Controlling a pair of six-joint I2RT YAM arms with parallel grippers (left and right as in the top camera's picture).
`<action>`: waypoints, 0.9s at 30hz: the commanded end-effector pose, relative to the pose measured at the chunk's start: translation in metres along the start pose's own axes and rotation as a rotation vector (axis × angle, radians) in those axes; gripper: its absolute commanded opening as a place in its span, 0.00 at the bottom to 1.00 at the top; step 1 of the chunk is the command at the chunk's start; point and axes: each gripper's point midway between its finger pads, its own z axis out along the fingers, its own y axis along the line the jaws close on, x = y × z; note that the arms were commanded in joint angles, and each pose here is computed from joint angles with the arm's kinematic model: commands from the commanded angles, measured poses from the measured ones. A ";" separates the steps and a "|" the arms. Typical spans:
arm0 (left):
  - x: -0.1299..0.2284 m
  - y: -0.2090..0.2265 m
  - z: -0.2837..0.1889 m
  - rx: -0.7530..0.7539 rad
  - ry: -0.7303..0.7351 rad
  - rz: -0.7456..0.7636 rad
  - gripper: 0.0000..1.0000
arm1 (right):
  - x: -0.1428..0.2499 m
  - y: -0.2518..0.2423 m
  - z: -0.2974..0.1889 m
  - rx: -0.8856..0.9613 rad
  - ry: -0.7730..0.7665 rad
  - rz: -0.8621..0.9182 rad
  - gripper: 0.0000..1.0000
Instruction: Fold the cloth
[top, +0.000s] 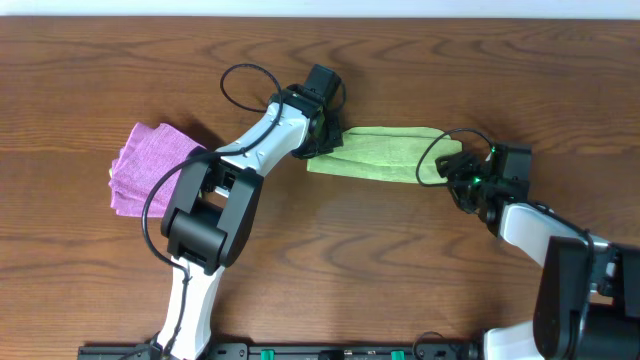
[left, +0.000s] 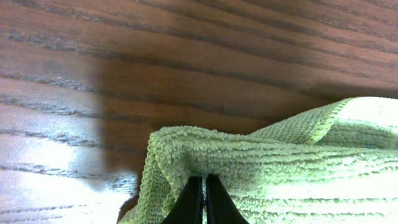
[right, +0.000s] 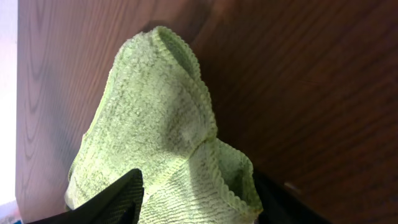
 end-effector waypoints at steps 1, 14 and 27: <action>0.012 0.018 0.014 -0.073 0.036 -0.023 0.06 | 0.018 -0.052 0.011 0.171 0.016 0.038 0.56; 0.019 0.024 0.013 -0.096 0.064 -0.028 0.06 | 0.023 -0.070 0.028 0.202 0.034 0.040 0.49; 0.020 0.025 0.013 -0.100 0.069 -0.026 0.06 | 0.018 -0.046 0.033 0.108 0.055 -0.096 0.02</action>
